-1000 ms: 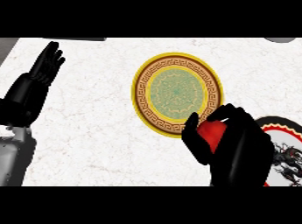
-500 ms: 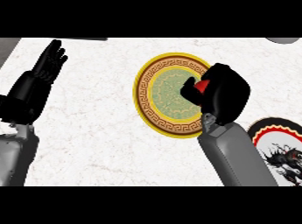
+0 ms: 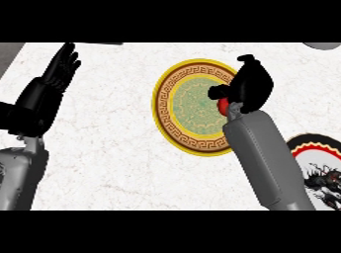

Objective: Pick the tomato from the plate and place it in the plate

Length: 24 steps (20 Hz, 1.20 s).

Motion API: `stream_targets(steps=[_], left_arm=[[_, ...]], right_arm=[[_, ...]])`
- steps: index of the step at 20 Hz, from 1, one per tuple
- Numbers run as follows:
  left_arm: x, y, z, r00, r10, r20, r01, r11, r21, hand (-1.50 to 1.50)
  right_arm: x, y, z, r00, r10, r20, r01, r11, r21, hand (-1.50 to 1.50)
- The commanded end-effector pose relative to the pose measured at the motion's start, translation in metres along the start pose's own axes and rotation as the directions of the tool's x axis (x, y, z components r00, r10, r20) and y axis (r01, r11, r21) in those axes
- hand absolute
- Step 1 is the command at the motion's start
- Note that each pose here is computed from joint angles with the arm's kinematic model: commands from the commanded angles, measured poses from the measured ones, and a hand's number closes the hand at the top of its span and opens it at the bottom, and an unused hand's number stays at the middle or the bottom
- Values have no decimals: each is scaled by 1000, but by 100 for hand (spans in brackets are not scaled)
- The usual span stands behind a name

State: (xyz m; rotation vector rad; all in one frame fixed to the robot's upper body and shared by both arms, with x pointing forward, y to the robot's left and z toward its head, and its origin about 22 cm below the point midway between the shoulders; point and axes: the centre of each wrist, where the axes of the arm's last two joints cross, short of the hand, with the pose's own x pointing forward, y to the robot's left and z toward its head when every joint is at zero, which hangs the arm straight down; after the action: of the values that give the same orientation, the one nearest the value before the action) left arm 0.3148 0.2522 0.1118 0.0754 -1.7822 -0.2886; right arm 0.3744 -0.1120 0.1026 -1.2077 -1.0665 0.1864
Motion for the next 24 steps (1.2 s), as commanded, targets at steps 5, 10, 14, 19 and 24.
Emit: stream_targets(steps=[5, 10, 14, 19, 24], left_arm=[[-1, 8, 3, 1000, -2, -3, 2, 1000, 10, 0], [-7, 2, 8, 1000, -18, -17, 18, 1000, 3, 0], [-7, 12, 13, 999, -6, -36, 7, 1000, 31, 0], [-13, 17, 36, 998, -18, -57, 22, 997, 71, 0], [-16, 30, 25, 999, -4, -47, 8, 997, 83, 0]], right_arm=[[8, 22, -6, 942, -336, -27, 329, 934, -141, -150], [21, 18, -12, 865, -501, 10, 490, 841, -231, -150], [35, 7, -5, 807, -590, 27, 575, 776, -260, -150], [1, 0, 5, 780, -625, 38, 606, 739, -295, -150], [-42, -8, 37, 758, -650, 51, 633, 716, -293, -150]])
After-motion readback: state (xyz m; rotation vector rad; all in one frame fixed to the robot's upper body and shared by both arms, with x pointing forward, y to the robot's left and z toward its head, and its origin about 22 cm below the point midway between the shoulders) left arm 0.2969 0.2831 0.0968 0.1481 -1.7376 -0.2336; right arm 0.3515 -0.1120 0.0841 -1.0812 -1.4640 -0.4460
